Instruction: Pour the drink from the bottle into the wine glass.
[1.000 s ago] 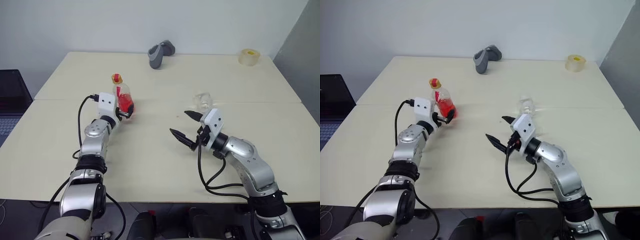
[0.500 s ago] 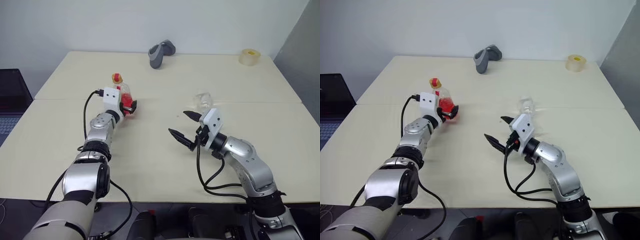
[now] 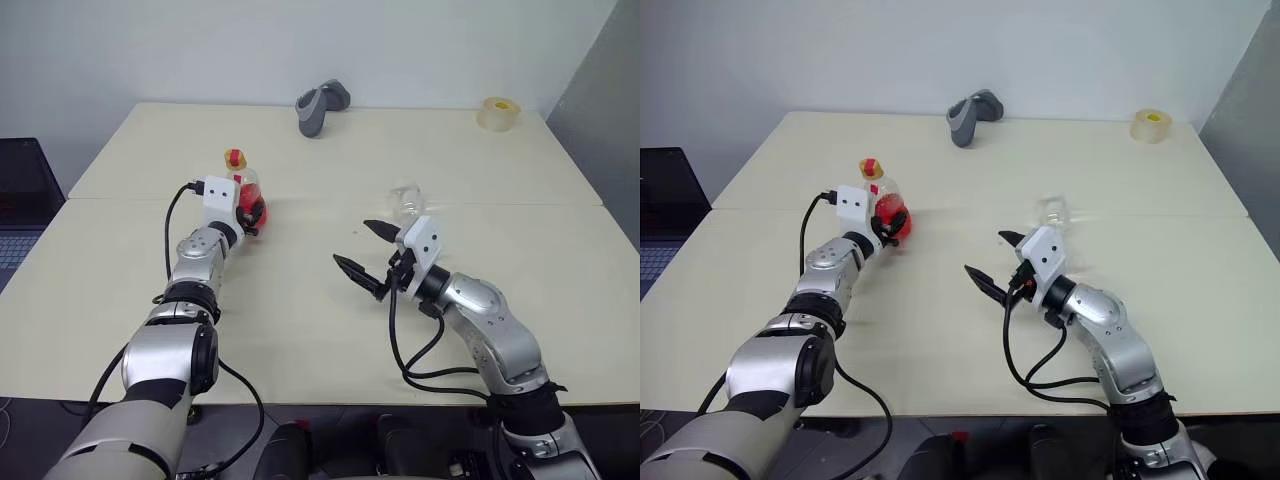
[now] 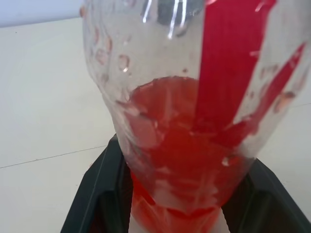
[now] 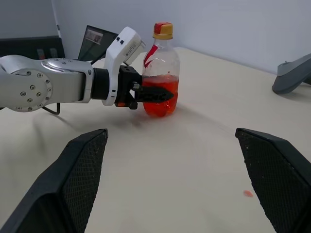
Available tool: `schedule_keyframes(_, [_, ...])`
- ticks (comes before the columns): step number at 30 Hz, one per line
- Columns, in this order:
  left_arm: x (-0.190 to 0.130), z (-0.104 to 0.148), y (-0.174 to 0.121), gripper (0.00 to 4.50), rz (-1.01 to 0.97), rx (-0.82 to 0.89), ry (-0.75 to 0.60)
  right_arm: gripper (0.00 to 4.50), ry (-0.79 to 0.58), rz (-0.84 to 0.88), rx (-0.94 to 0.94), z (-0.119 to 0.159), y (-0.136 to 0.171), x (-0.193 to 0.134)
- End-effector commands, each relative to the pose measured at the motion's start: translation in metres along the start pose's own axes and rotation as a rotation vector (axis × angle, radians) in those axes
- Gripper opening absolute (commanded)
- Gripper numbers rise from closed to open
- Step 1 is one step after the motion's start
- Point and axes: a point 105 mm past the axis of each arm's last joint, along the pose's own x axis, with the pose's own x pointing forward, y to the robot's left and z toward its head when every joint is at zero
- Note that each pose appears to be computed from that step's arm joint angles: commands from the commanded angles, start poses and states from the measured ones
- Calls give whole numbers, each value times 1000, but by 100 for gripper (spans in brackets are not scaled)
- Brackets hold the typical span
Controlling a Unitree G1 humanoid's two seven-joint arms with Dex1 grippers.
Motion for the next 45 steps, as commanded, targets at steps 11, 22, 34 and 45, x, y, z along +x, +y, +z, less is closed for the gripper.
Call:
schedule_keyframes(11, [-51, 35, -81, 189, -638, 64, -149, 450, -36, 23, -42, 26, -5, -14])
schedule_keyframes(22, [-121, 27, -104, 182, -960, -51, 35, 450, 12, 188, 9, 34, 16, -31])
schedule_keyframes(34, [-107, 19, -119, 182, -911, 95, -16, 450, 40, 209, 19, 31, 21, -33])
schedule_keyframes(45, [-103, -1, -129, 182, -905, 156, -50, 450, 39, 183, 1, 27, 21, -32])
